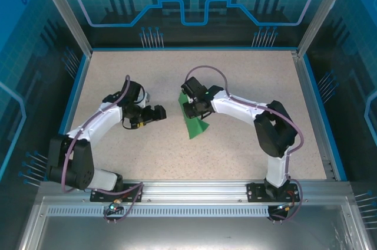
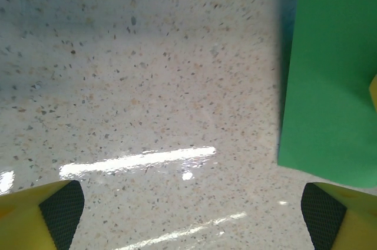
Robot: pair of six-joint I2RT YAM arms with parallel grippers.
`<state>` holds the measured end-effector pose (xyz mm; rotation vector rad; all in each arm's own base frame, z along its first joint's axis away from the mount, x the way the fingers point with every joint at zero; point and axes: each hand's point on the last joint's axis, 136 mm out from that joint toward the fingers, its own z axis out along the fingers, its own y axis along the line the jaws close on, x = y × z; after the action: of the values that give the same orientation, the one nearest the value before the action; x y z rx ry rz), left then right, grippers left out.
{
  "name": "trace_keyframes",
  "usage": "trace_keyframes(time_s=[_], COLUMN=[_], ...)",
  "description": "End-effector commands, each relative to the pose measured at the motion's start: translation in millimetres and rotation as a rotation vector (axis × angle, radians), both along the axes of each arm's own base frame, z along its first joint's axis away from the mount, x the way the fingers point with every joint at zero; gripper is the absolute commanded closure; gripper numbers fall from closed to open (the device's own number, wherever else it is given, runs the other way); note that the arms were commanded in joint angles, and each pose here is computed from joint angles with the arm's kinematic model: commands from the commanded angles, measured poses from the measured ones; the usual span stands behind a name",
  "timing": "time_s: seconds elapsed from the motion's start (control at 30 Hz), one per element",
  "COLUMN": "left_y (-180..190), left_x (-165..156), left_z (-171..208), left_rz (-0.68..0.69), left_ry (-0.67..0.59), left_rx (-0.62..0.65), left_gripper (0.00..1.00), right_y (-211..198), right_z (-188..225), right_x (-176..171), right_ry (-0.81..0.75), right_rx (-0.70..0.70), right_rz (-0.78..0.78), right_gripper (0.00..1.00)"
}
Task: Fold a paper plane with a square sheet of paper (pick it up from the middle)
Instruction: Fold the square sheet of paper in half at the center of the table.
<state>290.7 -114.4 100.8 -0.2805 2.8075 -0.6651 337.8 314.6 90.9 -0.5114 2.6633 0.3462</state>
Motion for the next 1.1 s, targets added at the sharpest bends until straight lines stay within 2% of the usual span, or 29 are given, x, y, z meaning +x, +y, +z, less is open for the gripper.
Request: trace_keyframes(time_s=[0.0,0.17,0.33,0.47,0.73,1.07], left_y=[12.3,15.9,-3.1,-19.3,-59.1,-103.7], left_x=[0.0,-1.8,-3.0,-0.3,2.9,6.8], left_z=[37.2,79.7,96.7,93.2,70.6,39.7], left_rz=[0.026,0.035,0.01,-0.001,-0.065,-0.098], left_ry=[-0.061,-0.149,-0.166,-0.151,-0.096,-0.028], left_rx=[-0.003,-0.039,-0.168,-0.267,-0.305,-0.322], left_gripper=[0.01,0.01,0.01,0.02,0.02,0.04], right_y=[32.9,48.4,35.5,18.4,-19.7,-45.5], right_z=[52.1,90.5,63.7,28.2,-31.0,-60.1], right_x=[-14.7,-24.6,-34.1,-42.3,-53.8,-54.0], right_ry=[0.012,0.065,0.172,0.222,0.313,0.337], right_rx=[0.264,0.601,0.719,0.691,0.633,0.587], right_rz=[0.05,0.072,0.059,0.025,-0.051,-0.112], right_gripper=[0.77,0.77,0.76,0.75,0.74,0.73])
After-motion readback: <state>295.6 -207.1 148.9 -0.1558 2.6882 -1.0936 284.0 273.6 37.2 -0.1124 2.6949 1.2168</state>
